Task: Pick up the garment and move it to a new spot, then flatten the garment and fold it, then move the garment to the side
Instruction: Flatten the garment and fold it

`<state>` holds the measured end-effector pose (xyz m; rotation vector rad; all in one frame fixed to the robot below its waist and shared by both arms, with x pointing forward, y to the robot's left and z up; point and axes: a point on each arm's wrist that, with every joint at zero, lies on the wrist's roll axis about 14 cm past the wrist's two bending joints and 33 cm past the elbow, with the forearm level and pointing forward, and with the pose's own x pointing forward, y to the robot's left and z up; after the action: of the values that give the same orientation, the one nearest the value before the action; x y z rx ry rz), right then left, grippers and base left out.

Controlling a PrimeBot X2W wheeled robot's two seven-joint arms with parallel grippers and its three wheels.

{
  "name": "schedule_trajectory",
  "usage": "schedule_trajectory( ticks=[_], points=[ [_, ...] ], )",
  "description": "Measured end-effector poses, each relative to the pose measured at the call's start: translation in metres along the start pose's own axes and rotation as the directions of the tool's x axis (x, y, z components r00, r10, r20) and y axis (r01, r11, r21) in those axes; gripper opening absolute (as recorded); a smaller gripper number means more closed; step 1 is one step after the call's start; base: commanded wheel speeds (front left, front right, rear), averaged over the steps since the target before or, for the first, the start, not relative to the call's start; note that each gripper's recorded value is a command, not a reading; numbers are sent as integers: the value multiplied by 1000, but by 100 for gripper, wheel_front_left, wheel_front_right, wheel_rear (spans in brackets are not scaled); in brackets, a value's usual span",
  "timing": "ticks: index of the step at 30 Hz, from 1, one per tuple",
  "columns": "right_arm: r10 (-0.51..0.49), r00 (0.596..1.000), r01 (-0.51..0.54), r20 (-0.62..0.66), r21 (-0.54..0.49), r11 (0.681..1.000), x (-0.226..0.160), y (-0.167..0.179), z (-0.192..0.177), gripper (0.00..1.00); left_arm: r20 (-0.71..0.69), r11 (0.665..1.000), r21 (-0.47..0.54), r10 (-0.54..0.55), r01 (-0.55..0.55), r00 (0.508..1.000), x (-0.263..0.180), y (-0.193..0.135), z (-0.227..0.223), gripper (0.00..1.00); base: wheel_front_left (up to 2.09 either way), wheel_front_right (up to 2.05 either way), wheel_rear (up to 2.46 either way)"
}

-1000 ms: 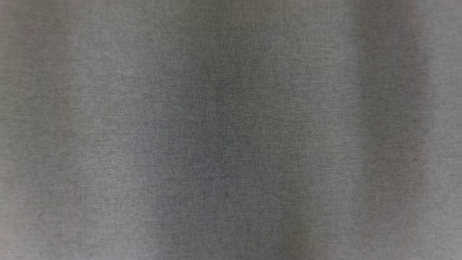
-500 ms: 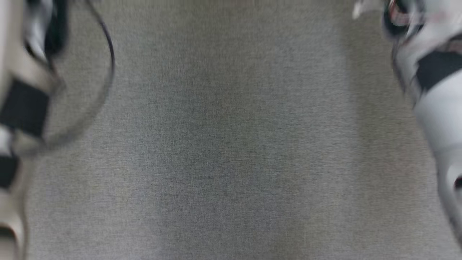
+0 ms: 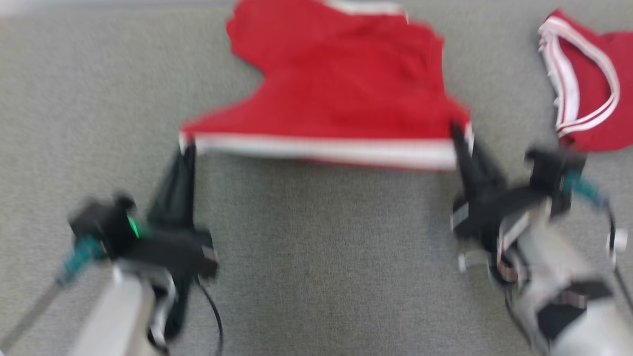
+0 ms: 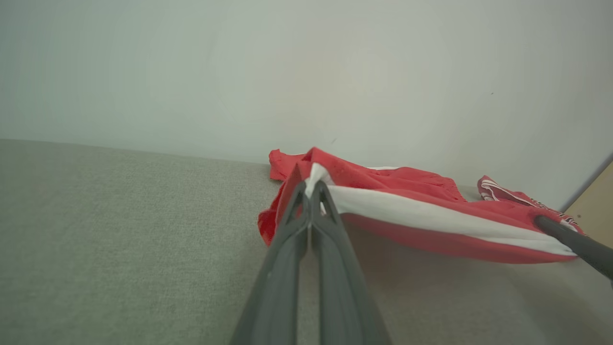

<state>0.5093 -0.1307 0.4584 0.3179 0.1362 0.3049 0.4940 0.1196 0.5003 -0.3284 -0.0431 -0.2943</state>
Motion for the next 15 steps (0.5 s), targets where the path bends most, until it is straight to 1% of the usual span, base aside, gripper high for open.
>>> schedule_trajectory(
  ticks=[2,3,4,7,10,13,15],
  points=[
    [-6,1000,6,-30,4,1000,-22,1,-12,0,-36,1000,-20,5,-5,999,-21,-6,-12,0,0,0,0],
    [-6,1000,6,-30,4,1000,-22,1,-12,0,-36,1000,-20,5,-5,999,-21,-6,-12,0,0,0,0],
    [-8,999,8,-44,-3,1000,-34,1,-16,0,-59,1000,-20,7,-9,998,-32,-8,-19,0,0,0,0],
    [-26,997,26,-71,-2,1000,-64,0,-25,0,-94,998,-46,37,-41,995,-61,-11,-30,0,0,0,0],
    [-42,994,42,-101,5,999,-91,1,-35,0,-113,997,-40,61,-66,992,-84,-11,-34,0,0,0,0],
    [-39,991,39,-126,0,999,-115,8,-41,0,-117,993,-54,96,-103,988,-105,-8,-35,0,0,0,0],
    [-35,991,35,-131,-5,999,-129,15,-41,0,-129,992,-44,110,-117,986,-118,-7,-38,0,0,0,0]
  ],
)
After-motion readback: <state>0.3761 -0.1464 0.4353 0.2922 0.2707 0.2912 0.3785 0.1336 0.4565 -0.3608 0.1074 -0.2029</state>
